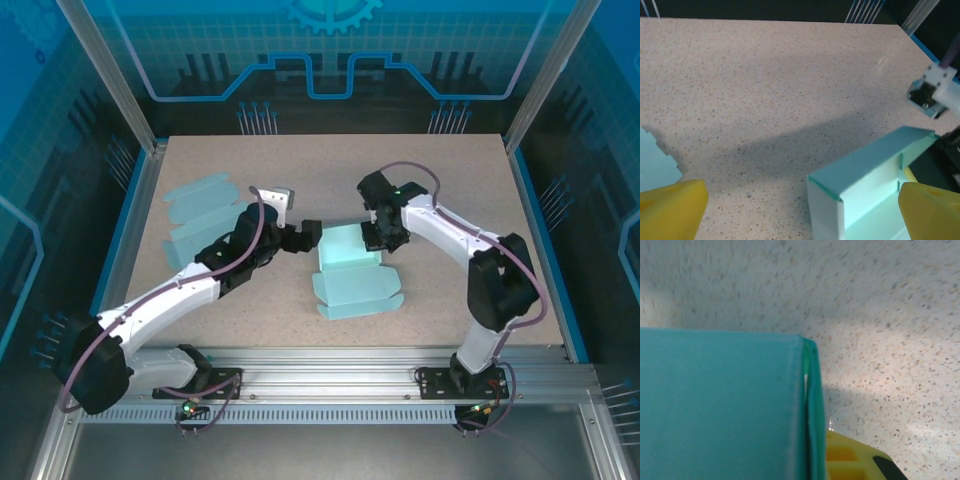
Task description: Fold the paper box
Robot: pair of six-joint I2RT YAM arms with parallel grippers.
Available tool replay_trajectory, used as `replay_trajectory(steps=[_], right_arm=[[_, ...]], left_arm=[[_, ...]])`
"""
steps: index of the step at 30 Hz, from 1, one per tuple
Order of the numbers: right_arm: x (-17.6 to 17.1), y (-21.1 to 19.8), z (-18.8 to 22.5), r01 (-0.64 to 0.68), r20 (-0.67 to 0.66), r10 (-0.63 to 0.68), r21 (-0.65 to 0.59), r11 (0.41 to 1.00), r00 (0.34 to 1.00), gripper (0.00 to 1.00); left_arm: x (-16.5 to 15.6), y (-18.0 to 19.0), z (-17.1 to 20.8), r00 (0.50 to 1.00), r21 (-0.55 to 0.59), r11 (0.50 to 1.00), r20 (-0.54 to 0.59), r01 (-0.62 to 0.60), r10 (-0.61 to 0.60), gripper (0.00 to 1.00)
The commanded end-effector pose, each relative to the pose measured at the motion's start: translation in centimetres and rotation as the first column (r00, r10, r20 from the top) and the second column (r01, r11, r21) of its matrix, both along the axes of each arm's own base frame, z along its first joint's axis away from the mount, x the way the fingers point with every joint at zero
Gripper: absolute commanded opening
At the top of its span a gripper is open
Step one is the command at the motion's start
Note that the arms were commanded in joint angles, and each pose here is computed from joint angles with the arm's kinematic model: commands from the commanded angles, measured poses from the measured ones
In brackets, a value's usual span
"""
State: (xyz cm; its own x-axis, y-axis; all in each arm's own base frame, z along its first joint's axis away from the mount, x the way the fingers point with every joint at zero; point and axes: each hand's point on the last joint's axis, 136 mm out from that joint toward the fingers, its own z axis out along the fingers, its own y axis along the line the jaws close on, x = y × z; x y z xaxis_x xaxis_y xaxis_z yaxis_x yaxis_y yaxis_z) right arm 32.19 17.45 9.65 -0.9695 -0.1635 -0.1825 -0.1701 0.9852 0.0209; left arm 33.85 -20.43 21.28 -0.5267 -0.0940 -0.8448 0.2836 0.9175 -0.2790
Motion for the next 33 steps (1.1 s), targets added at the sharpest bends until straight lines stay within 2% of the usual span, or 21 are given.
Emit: replay_trajectory(steps=[1,7,13,20,27,33], right_arm=[[-2.5,-1.3,-1.2,-0.13,-0.176,0.112,-0.094,0.987,0.978,0.0],[-1.3,-1.7,-1.7,-0.163,-0.219,0.125,-0.165,0.973,0.968,0.0],[0.7,-2.8,-3.6,-0.201,-0.288,0.11,-0.309,0.929,0.951,0.02],[3.4,-3.0,-5.8,-0.238,-0.312,0.106,-0.425,0.873,0.944,0.02],[6.0,-2.6,-8.5,-0.276,-0.312,0.132,-0.479,0.833,0.941,0.04],[8.1,-2.2,-9.0,-0.313,-0.291,0.177,-0.536,0.784,0.94,0.06]], left_arm=[[0.0,0.7,-0.5,0.999,-0.11,0.994,-0.046,-0.014,0.009,0.99],[0.5,2.4,-1.7,0.995,-0.169,0.984,-0.084,-0.064,0.05,0.99],[0.5,2.9,-2.2,0.994,-0.201,0.978,-0.096,-0.064,0.045,0.99],[0.5,3.3,-2.3,0.994,-0.197,0.978,-0.093,-0.069,0.051,0.99],[0.6,3.8,-2.4,0.993,-0.172,0.982,-0.093,-0.083,0.068,0.99],[1.0,4.3,-2.8,0.99,-0.158,0.98,-0.098,-0.118,0.103,0.99]])
